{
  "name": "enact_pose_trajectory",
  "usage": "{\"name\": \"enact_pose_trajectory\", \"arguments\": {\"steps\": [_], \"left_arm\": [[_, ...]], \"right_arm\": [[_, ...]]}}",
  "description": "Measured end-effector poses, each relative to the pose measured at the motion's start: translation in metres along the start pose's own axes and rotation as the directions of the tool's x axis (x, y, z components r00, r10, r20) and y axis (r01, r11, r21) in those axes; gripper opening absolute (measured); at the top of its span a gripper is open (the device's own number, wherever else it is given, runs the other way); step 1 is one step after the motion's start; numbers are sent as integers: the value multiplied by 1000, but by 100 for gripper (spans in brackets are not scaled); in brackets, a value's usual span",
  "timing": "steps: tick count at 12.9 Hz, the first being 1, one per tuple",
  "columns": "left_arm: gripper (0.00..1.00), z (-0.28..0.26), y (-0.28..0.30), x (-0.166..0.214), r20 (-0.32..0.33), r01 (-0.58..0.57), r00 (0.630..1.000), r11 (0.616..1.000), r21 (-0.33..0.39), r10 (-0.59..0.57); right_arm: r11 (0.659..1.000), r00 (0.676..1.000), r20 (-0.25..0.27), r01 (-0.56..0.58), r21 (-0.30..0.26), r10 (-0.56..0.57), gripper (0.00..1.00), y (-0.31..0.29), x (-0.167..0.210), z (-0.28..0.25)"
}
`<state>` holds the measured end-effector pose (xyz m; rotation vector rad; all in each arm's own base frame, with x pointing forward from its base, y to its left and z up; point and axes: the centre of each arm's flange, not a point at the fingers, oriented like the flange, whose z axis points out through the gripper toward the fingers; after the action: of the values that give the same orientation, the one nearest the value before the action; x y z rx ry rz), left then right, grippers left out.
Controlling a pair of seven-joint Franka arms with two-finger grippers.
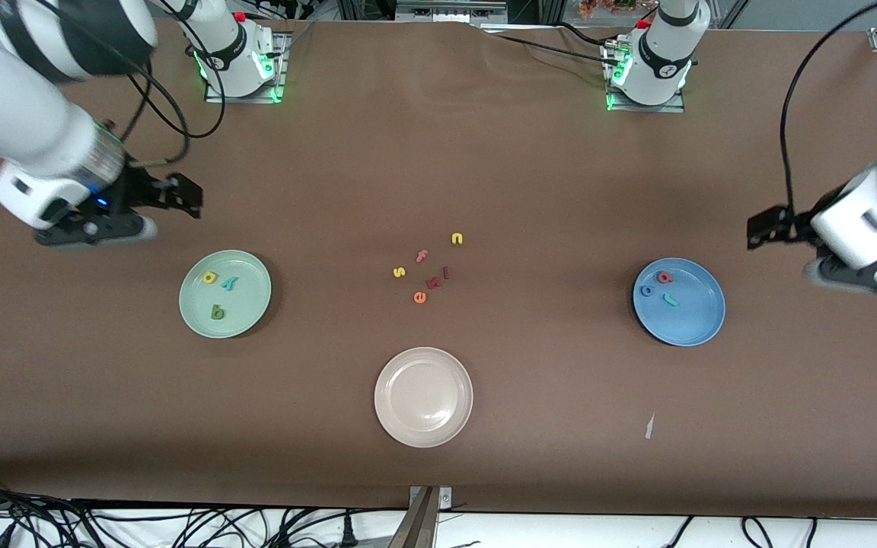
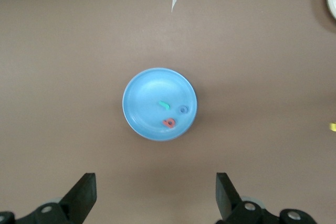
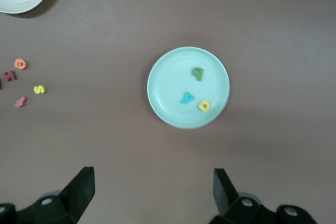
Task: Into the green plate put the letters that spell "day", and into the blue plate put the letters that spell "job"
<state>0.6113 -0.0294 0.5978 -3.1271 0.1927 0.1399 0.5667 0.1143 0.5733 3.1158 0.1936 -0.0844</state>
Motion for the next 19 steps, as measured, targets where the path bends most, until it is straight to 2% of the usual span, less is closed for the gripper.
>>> {"name": "enact_pose_trajectory", "arguments": {"steps": [4, 6, 9, 15, 19], "left_arm": [[100, -44, -3, -61, -59, 19, 998, 1000, -7, -19], [100, -36, 1, -78, -41, 15, 999, 1000, -7, -15], [100, -22, 0, -79, -29, 18, 999, 1000, -8, -18], [100, -19, -3, -79, -27, 23, 999, 1000, -9, -23], [100, -23, -3, -75, -64, 22, 998, 1000, -6, -23]], "right_arm": [[1000, 1000, 1, -30, 5, 30, 100, 30, -52, -56], [1000, 1000, 2, -31, 5, 31, 100, 31, -59, -57], [1000, 999, 26, -29, -2, 29, 100, 30, -54, -45], [1000, 999, 25, -24, -3, 24, 100, 27, -49, -45], [1000, 999, 37, -29, -4, 29, 100, 29, -45, -38]]}}
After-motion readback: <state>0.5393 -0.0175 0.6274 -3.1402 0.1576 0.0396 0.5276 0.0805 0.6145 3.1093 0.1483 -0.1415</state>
